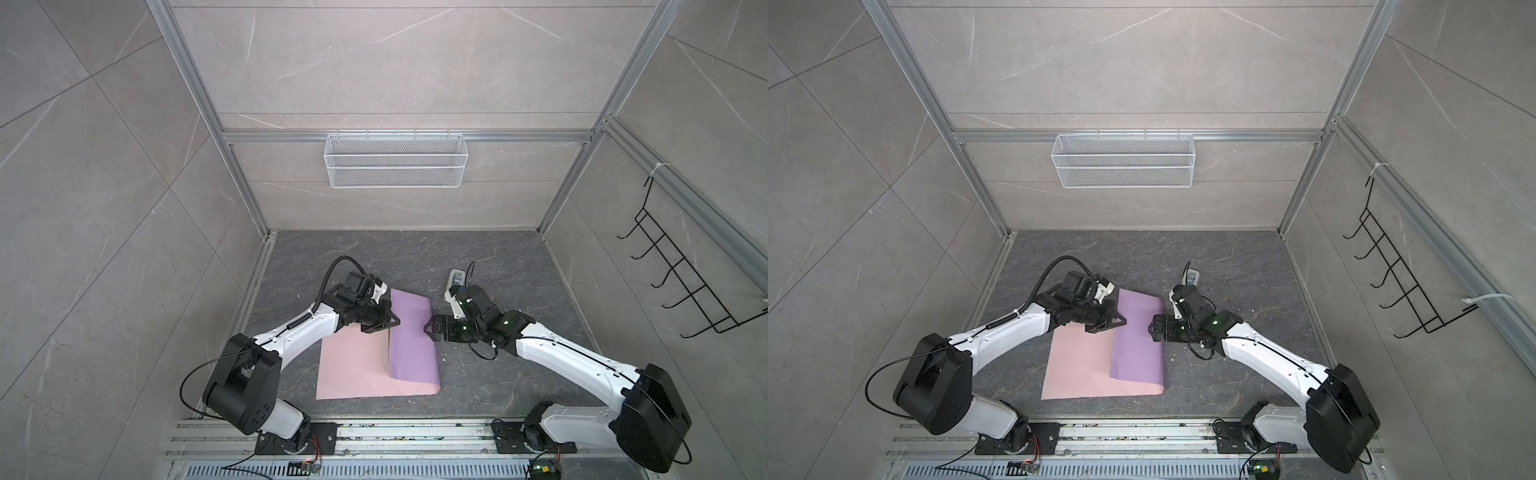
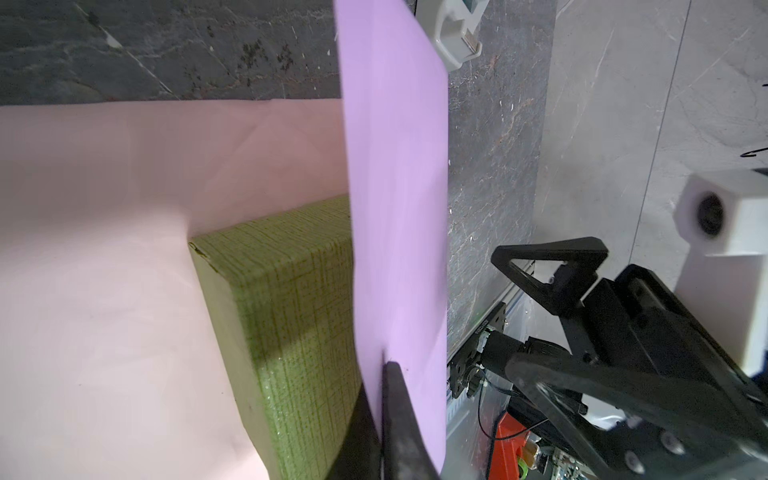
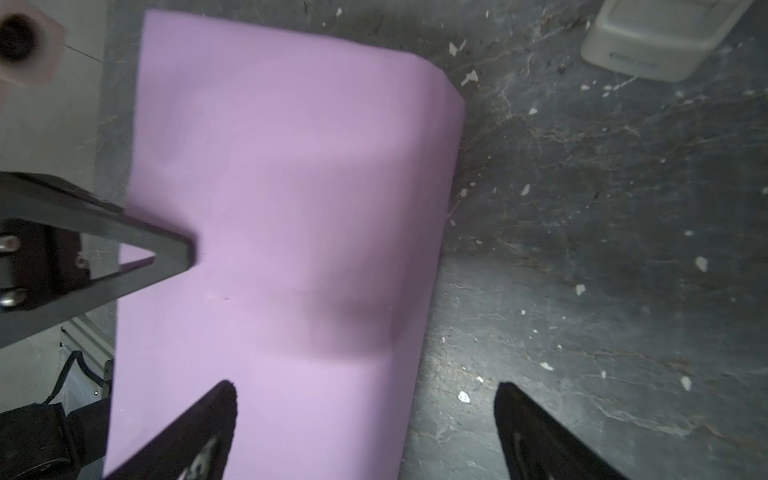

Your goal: Wrap the gift box in paper

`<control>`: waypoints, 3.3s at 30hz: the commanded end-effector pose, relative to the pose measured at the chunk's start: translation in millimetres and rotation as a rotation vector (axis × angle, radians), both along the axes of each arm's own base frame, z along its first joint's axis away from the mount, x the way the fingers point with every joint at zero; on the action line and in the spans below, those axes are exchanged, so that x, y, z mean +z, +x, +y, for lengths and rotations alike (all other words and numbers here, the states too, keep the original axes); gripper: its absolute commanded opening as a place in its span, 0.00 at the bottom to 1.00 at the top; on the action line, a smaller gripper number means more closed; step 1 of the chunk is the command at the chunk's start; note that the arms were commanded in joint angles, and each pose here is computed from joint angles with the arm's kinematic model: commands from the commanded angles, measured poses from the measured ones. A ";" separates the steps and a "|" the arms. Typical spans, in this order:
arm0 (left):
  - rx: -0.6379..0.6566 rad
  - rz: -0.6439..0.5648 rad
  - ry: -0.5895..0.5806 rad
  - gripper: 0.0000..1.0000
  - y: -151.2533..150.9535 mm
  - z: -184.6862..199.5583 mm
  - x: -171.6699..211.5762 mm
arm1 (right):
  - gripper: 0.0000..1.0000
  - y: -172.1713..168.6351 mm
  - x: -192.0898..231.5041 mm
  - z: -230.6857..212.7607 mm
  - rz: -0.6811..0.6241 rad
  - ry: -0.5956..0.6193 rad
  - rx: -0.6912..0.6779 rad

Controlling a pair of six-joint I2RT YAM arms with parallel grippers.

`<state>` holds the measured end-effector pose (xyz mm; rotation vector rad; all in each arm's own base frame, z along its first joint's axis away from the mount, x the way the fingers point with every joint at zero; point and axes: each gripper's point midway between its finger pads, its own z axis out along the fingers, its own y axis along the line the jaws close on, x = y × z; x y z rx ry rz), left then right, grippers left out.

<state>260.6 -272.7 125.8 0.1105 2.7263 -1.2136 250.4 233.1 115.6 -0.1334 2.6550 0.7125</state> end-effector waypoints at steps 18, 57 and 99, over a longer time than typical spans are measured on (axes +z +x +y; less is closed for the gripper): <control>-0.034 0.014 -0.002 0.00 -10.1 5.5 -8.7 | 0.95 1.0 -37.0 15.1 0.108 -0.006 0.037; 0.044 0.092 0.095 0.71 -18.4 10.8 -34.3 | 0.92 -9.8 -71.8 6.0 0.174 -0.053 0.024; 0.107 0.196 0.225 0.27 -52.1 46.1 -94.2 | 0.67 11.5 -39.6 15.0 0.251 0.052 0.148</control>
